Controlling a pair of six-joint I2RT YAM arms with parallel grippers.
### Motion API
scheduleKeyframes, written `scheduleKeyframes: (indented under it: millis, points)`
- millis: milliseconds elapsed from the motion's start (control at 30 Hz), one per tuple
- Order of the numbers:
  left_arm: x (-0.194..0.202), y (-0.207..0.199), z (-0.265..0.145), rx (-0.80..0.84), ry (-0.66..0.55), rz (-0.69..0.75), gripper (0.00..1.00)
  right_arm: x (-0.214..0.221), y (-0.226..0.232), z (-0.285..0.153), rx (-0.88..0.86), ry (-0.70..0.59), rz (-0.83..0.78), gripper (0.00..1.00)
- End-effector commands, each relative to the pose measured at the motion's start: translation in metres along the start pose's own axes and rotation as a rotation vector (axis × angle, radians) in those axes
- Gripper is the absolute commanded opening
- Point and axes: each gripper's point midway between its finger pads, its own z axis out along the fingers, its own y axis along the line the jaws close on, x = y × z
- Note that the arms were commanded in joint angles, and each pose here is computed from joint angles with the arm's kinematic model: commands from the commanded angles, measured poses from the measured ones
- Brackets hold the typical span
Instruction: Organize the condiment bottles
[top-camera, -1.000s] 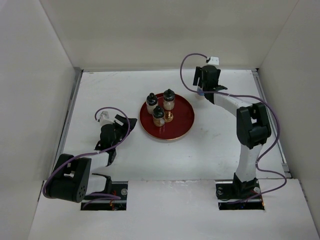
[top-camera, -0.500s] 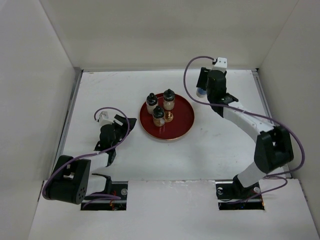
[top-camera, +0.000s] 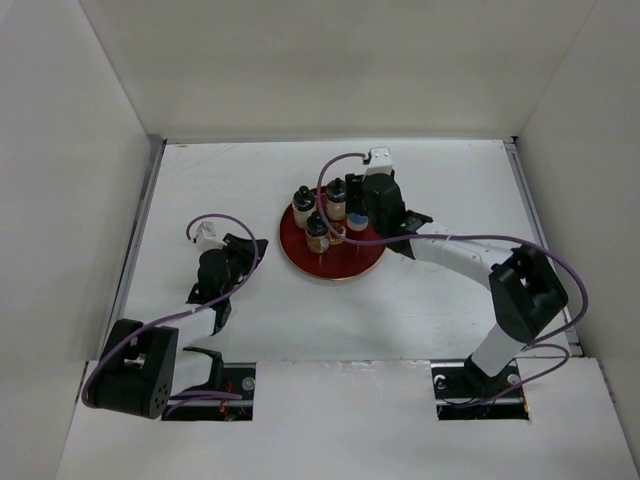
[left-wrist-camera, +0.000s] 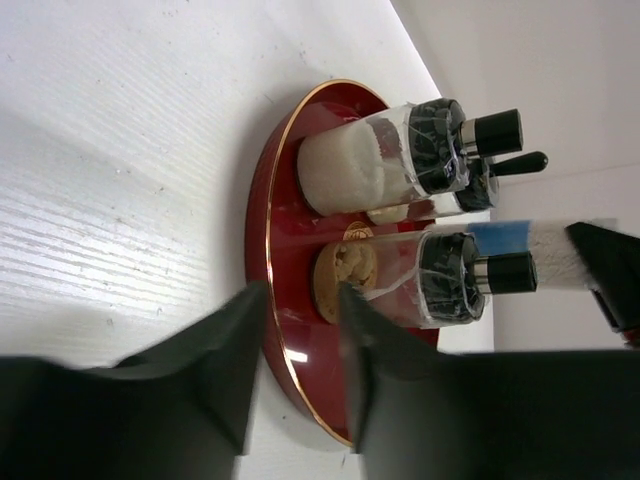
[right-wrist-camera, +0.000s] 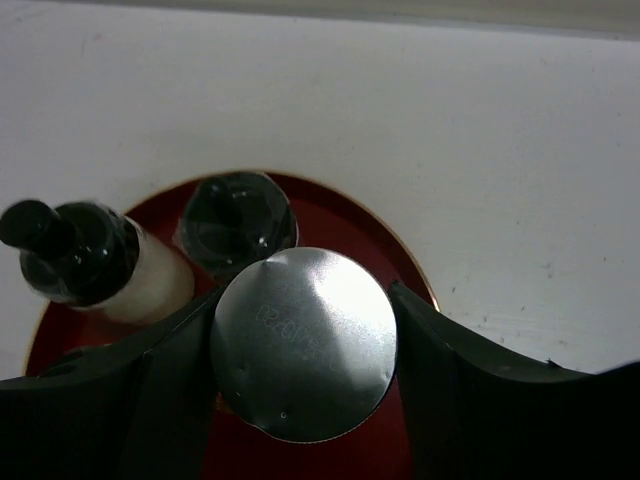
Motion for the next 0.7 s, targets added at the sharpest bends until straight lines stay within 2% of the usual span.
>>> scheduleKeyframes:
  millis: [0, 67, 167, 333, 467, 533, 567, 633, 667]
  points:
    - [-0.006, -0.007, 0.0, 0.013, -0.022, 0.031, 0.2, -0.035, 0.006, -0.005, -0.001, -0.115, 0.062, 0.59]
    - [-0.007, -0.009, 0.0, 0.014, -0.021, 0.031, 0.11, -0.027, 0.005, -0.004, 0.006, -0.1, 0.053, 0.59]
    - [-0.01, -0.014, -0.002, 0.017, -0.047, 0.04, 0.04, -0.009, 0.004, -0.004, 0.009, -0.064, 0.052, 0.59]
    - [-0.012, -0.011, -0.003, -0.016, -0.061, 0.06, 0.02, 0.018, 0.006, -0.008, 0.012, -0.011, 0.043, 0.62]
    - [-0.012, -0.014, -0.003, -0.018, -0.064, 0.07, 0.02, 0.031, 0.008, -0.01, 0.001, 0.013, 0.056, 0.67]
    - [-0.012, -0.019, -0.003, -0.008, -0.066, 0.088, 0.03, 0.033, 0.011, -0.013, -0.004, 0.015, 0.061, 0.74]
    - [-0.012, -0.02, -0.003, -0.008, -0.064, 0.095, 0.06, 0.032, 0.011, -0.014, -0.005, 0.012, 0.063, 0.82]
    - [-0.012, -0.019, -0.002, -0.013, -0.061, 0.101, 0.15, 0.023, 0.011, -0.022, -0.007, -0.009, 0.072, 0.99]
    - [-0.012, -0.018, -0.001, -0.02, -0.06, 0.103, 0.21, 0.017, 0.01, -0.027, -0.007, -0.025, 0.079, 1.0]
